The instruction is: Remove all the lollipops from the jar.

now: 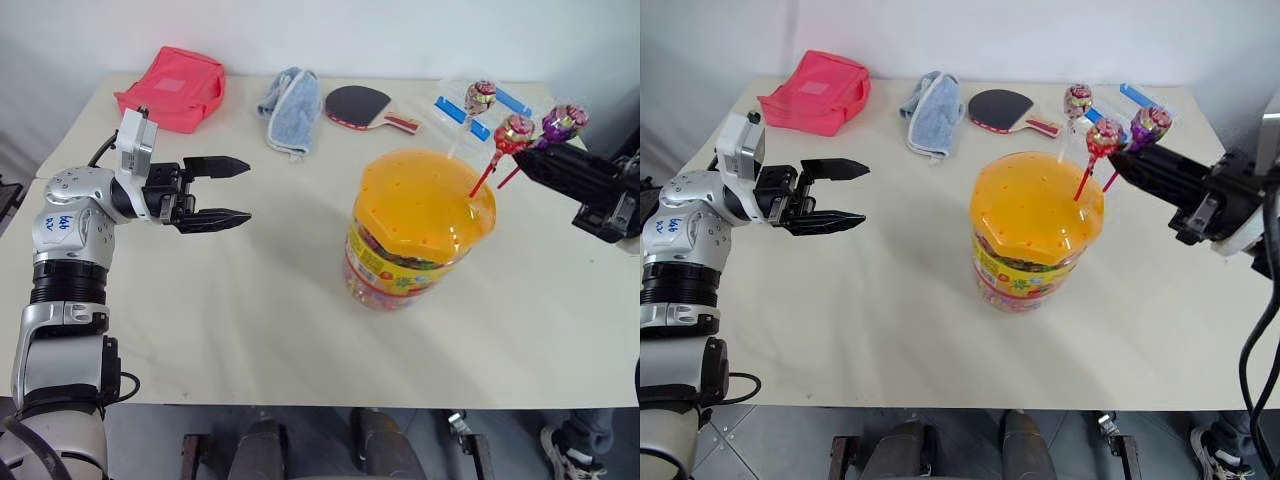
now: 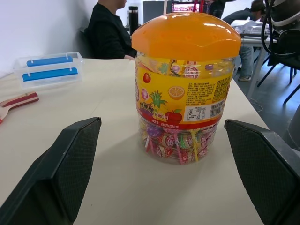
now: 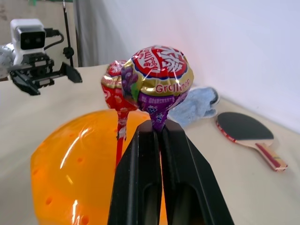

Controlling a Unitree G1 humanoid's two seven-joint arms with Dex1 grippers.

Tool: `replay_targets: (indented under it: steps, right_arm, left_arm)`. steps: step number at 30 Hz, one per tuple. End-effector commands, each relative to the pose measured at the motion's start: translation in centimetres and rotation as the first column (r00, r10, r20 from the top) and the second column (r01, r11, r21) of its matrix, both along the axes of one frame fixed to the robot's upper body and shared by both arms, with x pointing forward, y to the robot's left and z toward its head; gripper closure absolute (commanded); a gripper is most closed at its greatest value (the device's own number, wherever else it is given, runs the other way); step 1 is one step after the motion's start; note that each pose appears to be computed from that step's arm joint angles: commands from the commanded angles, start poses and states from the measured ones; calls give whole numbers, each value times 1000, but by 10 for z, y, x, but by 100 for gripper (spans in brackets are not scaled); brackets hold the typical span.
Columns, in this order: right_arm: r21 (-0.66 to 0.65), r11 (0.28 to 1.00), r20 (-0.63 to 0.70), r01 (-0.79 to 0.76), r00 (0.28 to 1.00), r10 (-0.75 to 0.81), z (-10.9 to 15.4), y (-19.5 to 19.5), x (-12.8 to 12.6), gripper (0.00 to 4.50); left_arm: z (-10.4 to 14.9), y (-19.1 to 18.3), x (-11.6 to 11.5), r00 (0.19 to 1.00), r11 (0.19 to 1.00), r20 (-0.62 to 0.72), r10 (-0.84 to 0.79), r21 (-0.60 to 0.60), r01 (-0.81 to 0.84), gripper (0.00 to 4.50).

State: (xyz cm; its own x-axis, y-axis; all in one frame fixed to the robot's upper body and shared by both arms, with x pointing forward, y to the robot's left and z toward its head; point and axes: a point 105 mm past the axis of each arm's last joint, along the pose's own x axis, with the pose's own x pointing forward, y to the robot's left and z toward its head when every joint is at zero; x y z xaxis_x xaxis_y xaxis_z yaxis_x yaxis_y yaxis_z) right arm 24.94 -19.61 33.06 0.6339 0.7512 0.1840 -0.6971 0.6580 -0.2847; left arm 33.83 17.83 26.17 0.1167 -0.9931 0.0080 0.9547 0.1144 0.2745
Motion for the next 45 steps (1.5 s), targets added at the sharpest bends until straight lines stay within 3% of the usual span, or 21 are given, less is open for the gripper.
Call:
replay_targets:
  steps: [1,5,10,15,19,28,40,45]
  right_arm:
    - [-10,996,79,86,993,-85,26,-11,-4,448]
    - [5,980,87,198,976,-198,39,-34,-7,448]
    - [40,930,-51,364,931,-362,21,-77,-5,448]
    - [-79,866,-341,494,803,-489,-52,-113,1,448]
    - [-162,819,-453,551,696,-557,-97,-126,3,448]
    - [-308,764,-573,567,531,-624,-158,-135,10,448]
    - [-408,694,-624,594,374,-687,-199,-156,22,448]
    - [-414,687,-633,597,354,-688,-209,-158,25,448]
  left_arm:
    - [8,-2,-13,991,992,41,-123,19,123,0]
    - [9,-2,-15,991,991,44,-130,19,129,0]
    - [10,-1,-19,989,990,49,-142,9,141,0]
    - [14,-2,-22,985,987,67,-158,-7,158,0]
    - [22,-4,-26,981,985,94,-172,-16,174,0]
    - [47,-12,-37,968,977,133,-214,8,215,0]
    - [60,-15,-41,966,974,133,-222,-18,226,0]
    - [60,-14,-41,966,974,133,-221,-21,225,0]
